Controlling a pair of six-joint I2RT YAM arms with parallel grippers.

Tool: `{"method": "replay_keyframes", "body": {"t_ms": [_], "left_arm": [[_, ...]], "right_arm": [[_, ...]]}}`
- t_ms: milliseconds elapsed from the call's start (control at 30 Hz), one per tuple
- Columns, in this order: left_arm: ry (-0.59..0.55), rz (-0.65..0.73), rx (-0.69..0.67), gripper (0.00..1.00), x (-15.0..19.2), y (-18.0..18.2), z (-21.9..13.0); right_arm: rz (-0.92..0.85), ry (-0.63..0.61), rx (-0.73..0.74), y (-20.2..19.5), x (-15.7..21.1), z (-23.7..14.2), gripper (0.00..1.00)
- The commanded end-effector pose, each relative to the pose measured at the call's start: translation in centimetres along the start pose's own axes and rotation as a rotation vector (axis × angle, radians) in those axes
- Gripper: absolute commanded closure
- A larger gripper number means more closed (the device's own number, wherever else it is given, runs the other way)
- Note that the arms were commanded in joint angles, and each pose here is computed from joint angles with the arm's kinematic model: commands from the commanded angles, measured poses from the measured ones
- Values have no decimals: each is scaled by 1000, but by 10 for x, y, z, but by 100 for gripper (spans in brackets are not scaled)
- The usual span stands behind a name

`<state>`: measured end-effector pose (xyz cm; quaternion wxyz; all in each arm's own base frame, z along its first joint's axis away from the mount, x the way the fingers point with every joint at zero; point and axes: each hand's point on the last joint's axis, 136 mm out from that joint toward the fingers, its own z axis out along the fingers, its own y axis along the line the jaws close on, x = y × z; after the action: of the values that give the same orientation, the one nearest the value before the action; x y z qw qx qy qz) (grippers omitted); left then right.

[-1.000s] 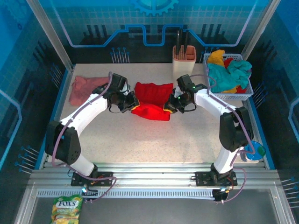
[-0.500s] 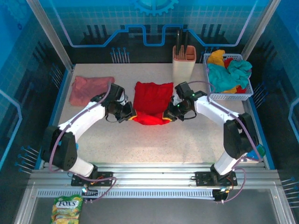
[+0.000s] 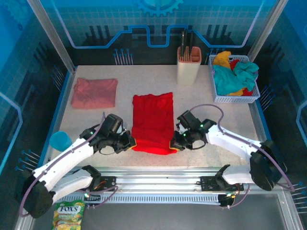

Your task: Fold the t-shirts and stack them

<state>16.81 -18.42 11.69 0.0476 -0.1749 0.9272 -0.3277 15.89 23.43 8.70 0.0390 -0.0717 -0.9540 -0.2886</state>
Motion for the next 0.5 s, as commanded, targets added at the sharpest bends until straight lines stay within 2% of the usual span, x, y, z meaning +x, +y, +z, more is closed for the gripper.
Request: {"method": "replay_keyframes", "body": {"t_ms": [0, 133, 233, 467], "left_arm": [[-38, -91, -50, 100, 11, 17, -8], [-56, -101, -38, 100, 15, 14, -22], [-76, -65, -32, 100, 4, -3, -28], [-95, -45, 7, 100, -59, -40, -27]], "right_arm": [[62, -16, 42, -15, 16, -1, 100], [58, -50, 24, -10, 16, -15, 100], [46, -43, 0, 4, 1, -27, 100], [-34, -58, -81, 52, -61, -50, 100]]}}
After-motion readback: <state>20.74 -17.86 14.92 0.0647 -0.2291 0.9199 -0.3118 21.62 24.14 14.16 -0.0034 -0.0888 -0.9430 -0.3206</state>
